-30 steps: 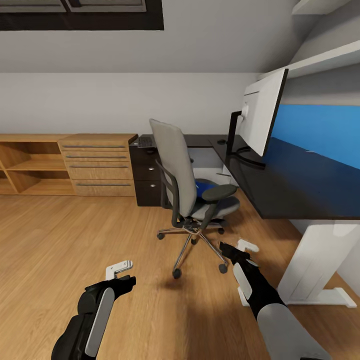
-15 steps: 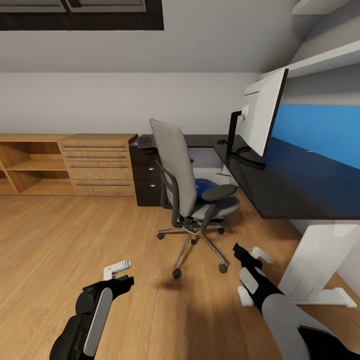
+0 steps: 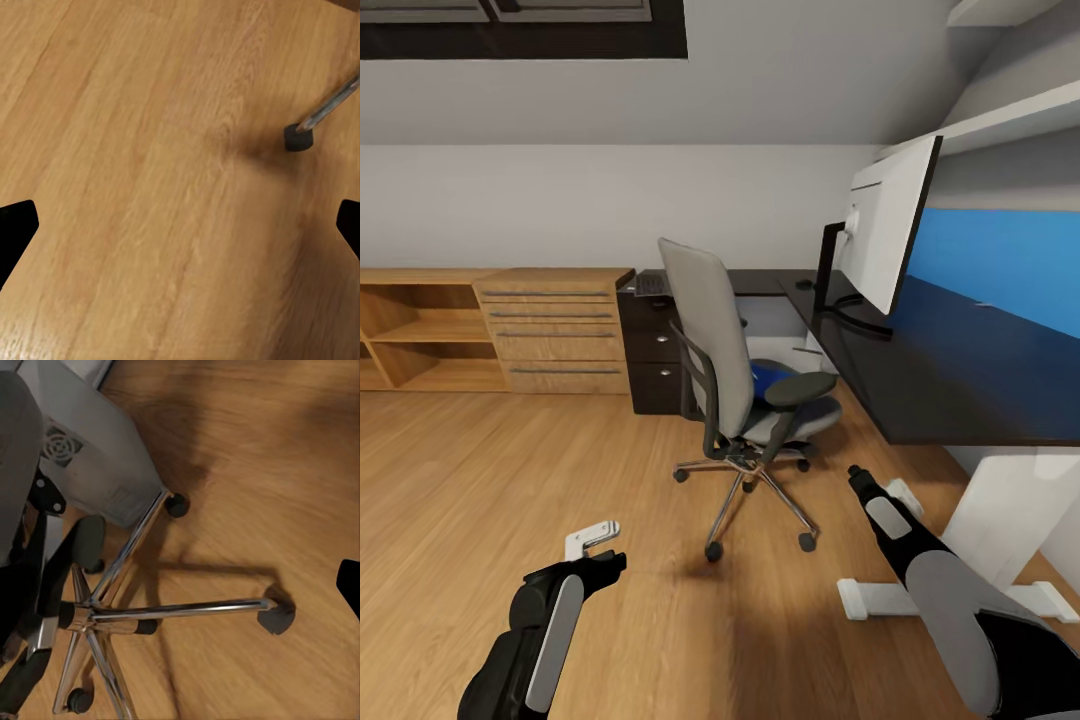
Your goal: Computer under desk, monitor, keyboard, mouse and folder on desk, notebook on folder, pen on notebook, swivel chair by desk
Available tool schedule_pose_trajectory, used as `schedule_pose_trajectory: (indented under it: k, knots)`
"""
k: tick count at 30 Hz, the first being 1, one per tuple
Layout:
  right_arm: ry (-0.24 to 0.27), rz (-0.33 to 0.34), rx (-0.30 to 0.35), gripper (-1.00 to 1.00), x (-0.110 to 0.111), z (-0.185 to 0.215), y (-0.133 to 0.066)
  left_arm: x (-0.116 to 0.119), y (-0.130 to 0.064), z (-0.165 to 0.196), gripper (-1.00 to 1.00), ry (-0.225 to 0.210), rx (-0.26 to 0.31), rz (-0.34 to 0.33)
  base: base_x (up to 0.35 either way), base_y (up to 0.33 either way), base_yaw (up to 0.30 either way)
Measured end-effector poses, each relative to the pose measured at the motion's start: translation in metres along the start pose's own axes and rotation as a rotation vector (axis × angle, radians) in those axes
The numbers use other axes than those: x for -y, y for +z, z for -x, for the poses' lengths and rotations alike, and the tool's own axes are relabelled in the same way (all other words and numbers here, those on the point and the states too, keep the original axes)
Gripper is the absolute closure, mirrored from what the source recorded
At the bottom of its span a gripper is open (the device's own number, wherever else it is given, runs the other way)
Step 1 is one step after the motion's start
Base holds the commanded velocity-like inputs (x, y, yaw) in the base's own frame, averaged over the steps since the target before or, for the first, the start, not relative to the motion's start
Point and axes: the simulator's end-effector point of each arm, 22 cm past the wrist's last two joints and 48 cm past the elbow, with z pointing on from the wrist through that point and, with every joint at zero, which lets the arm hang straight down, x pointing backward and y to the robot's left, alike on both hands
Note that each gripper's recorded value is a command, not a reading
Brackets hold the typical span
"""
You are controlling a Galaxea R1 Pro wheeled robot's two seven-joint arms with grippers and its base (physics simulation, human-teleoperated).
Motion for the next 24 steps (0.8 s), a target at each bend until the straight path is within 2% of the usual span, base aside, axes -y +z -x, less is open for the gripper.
schedule_pose_trajectory:
  k: [19,24]
  knots:
    - [0.018,0.015,-0.01,-1.0,-0.0069,-0.0066,-0.0012,-0.0006,0.0009,-0.0014,-1.0,0.002,-0.003,0.002,0.282,0.0,0.0]
    - [0.017,0.022,-0.011,-1.0,-0.0086,-0.0075,-0.0011,-0.0014,0.0014,-0.0021,-1.0,0.002,-0.005,0.005,0.099,0.0,0.048]
